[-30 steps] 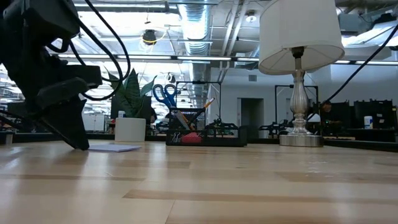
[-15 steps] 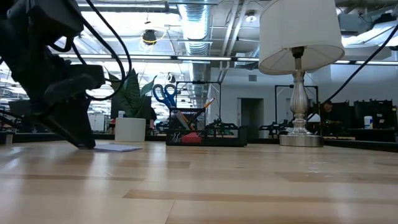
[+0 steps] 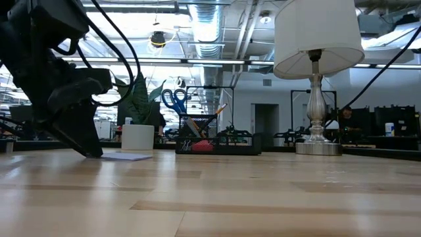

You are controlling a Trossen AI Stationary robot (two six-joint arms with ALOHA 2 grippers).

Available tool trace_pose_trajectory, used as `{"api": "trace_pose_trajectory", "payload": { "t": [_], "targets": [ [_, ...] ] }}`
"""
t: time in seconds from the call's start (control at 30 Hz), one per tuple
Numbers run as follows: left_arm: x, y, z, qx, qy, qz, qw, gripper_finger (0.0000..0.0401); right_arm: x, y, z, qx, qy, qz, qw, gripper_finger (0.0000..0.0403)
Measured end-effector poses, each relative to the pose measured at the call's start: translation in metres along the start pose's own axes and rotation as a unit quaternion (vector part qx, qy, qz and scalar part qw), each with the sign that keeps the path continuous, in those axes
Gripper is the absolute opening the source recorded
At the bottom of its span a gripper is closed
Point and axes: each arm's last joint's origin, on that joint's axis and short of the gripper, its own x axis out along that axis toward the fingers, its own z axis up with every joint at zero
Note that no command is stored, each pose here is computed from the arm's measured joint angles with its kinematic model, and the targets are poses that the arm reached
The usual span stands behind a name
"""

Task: Pick and place office supplies into organizer
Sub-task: Put the white sticky notes into the desk organizer

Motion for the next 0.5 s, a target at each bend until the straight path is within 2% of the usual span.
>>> {"api": "trace_pose_trajectory", "payload": {
  "t": [0.07,0.23,0.5],
  "targets": [
    [0.0005,0.0006,-0.0003,0.006,-0.001,0.005,1.000,0.0135,0.0000,0.0000,0.0000,0.000,0.000,0.000,1.000,0.0118],
    [0.0008,0.0004,-0.0001,0.025,-0.006,0.005,1.000,0.0020,0.0000,0.0000,0.0000,0.000,0.000,0.000,1.000,0.0118],
    [0.0010,-0.0017,0.0014,0.045,-0.026,0.002,0.999,0.0000,0.0000,0.0000,0.0000,0.001,0.000,0.001,1.000,0.0118]
  ]
}}
